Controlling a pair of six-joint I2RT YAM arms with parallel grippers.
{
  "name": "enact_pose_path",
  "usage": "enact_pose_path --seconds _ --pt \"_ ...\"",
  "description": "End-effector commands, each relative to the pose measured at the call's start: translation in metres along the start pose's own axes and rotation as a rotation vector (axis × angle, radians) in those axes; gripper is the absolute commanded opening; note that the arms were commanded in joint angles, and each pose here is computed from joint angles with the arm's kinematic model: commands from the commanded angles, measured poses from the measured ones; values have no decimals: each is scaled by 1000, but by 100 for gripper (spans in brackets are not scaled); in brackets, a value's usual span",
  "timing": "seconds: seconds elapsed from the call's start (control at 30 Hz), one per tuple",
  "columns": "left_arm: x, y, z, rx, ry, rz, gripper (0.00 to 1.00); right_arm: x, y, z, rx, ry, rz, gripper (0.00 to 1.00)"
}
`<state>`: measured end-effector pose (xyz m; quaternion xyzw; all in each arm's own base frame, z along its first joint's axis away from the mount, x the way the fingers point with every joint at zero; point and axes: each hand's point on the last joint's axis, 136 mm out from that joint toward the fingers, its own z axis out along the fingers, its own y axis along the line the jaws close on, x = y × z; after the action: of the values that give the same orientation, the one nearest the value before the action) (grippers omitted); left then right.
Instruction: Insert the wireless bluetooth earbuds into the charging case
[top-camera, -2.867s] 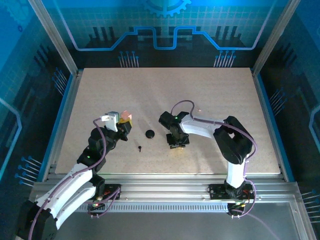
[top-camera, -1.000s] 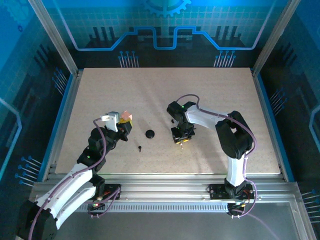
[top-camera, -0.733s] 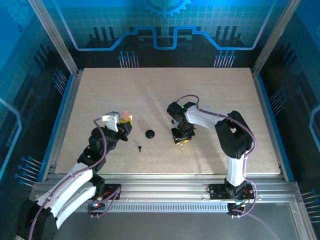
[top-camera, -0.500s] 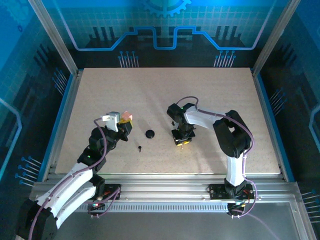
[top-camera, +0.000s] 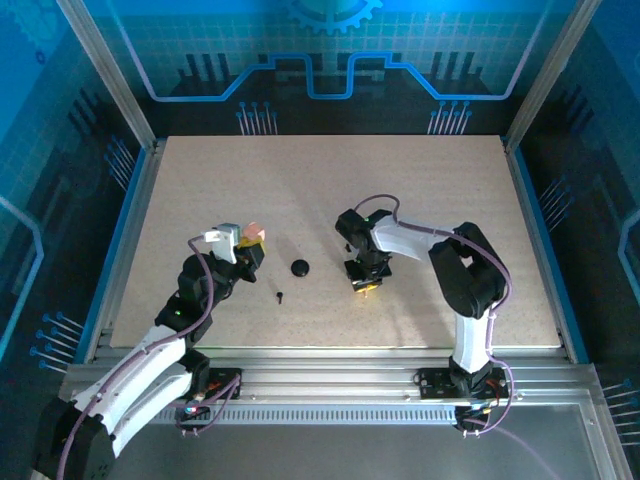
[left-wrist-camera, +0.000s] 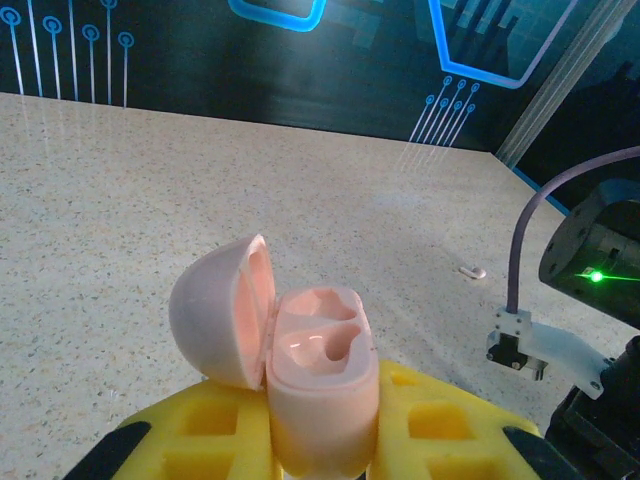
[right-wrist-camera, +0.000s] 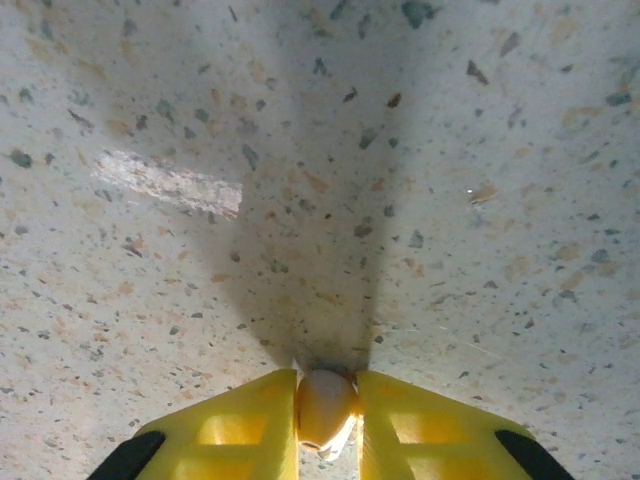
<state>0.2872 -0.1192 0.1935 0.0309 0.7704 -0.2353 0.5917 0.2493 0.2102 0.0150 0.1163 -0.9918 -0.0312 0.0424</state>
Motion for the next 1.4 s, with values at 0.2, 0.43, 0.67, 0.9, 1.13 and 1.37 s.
enact_pose_path --seconds 0.2,0.43,0.67,0.9,1.13,1.37 --pt "-3 -20 7 110 28 10 19 -17 -4 -37 -38 -305 46 19" --pt "5 -44 17 255 36 27 18 -27 10 -81 -178 -574 -14 18" --pt "29 -92 29 479 74 194 18 -22 27 -122 -317 -779 -157 18" --pt "42 -117 27 644 97 279 17 -8 34 -158 -371 -948 -308 19" --pt "53 -138 21 800 82 307 17 13 63 -188 -532 -1065 -516 20" --pt "53 -146 17 842 60 338 17 20 93 -210 -595 -1104 -646 20"
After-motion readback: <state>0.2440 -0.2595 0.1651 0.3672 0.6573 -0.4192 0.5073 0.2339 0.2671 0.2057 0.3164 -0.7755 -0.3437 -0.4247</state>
